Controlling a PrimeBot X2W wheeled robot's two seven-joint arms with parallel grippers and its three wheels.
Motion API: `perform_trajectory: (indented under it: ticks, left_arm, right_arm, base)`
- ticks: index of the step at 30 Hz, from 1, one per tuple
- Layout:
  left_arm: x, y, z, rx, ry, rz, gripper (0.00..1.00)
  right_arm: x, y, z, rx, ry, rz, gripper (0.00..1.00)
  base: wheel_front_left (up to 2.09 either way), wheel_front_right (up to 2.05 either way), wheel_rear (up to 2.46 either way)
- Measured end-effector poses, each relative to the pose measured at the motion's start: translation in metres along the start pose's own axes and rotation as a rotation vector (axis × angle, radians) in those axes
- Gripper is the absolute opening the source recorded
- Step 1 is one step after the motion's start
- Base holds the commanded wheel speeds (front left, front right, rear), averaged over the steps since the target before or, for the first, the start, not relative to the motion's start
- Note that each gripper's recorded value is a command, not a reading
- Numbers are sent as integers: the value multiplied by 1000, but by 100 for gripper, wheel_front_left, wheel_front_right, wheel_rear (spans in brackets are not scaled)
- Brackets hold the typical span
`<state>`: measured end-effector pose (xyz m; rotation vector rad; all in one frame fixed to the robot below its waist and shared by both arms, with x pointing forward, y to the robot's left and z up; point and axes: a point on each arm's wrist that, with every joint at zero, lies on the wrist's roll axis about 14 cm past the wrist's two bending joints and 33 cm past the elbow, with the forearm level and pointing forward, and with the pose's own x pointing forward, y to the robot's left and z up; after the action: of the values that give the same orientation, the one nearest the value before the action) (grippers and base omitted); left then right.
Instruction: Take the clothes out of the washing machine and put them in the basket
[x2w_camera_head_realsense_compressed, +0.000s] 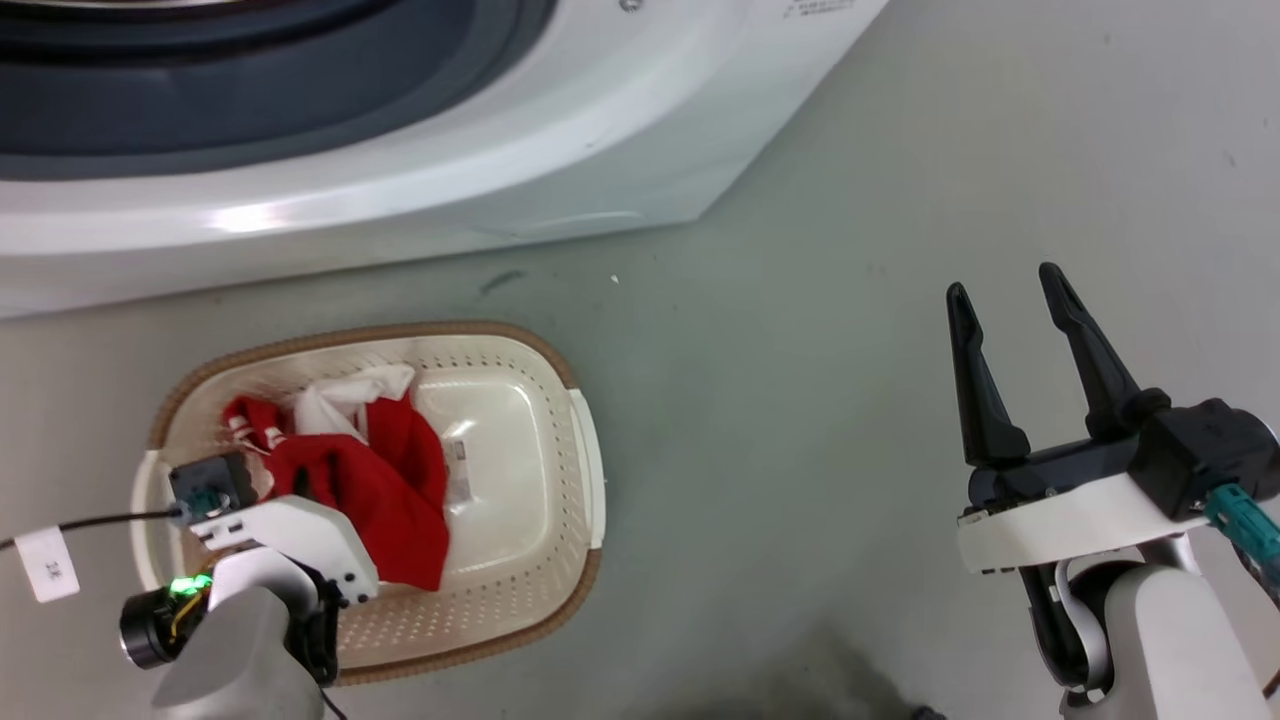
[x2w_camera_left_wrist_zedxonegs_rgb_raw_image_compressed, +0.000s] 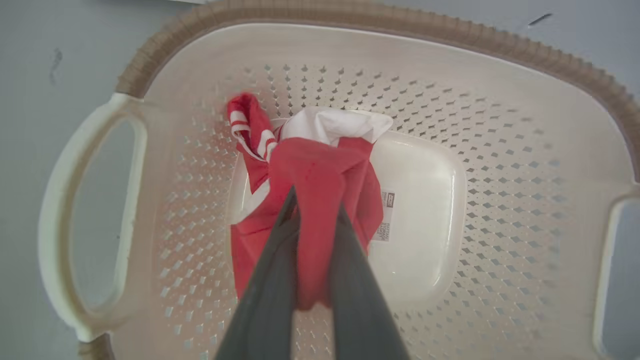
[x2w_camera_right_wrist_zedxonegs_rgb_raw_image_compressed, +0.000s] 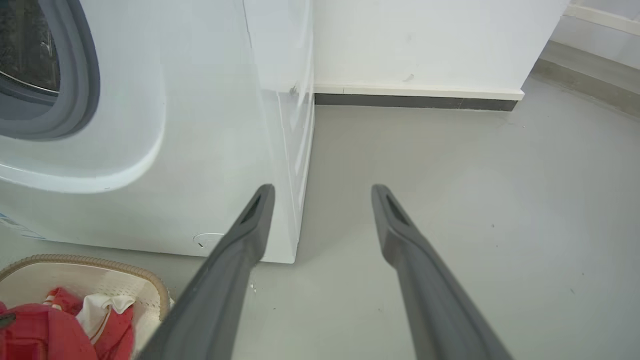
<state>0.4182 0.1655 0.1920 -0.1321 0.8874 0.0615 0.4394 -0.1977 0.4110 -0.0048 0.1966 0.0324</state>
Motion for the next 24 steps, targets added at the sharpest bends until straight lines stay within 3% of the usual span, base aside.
perform_trajectory:
  ticks: [7,15,16,17,18,24]
  left_arm:
    - [36,-6,-35,4,149,8,0]
    - [43,-8,-70,-3,294,2,0]
    - [42,-8,-71,-6,299,1,14]
    - [40,-7,-70,-6,299,0,36]
    - [38,-6,-70,-6,300,0,100]
    - [18,-6,-59,-42,256,-1,100]
  right_arm:
    - [7,-13,-29,-5,59,-33,100]
    - [9,-24,-39,-16,78,-59,100]
    - [8,-24,-40,-15,78,-60,100]
    - [8,-24,-39,-13,75,-61,100]
    - [7,-24,-37,-12,71,-61,100]
    - [2,-22,-18,-1,21,-58,100]
  base:
    - [0,0,0]
    - [0,0,0]
    - [0,0,0]
    - [0,0,0]
    - [0,0,0]
    - [0,0,0]
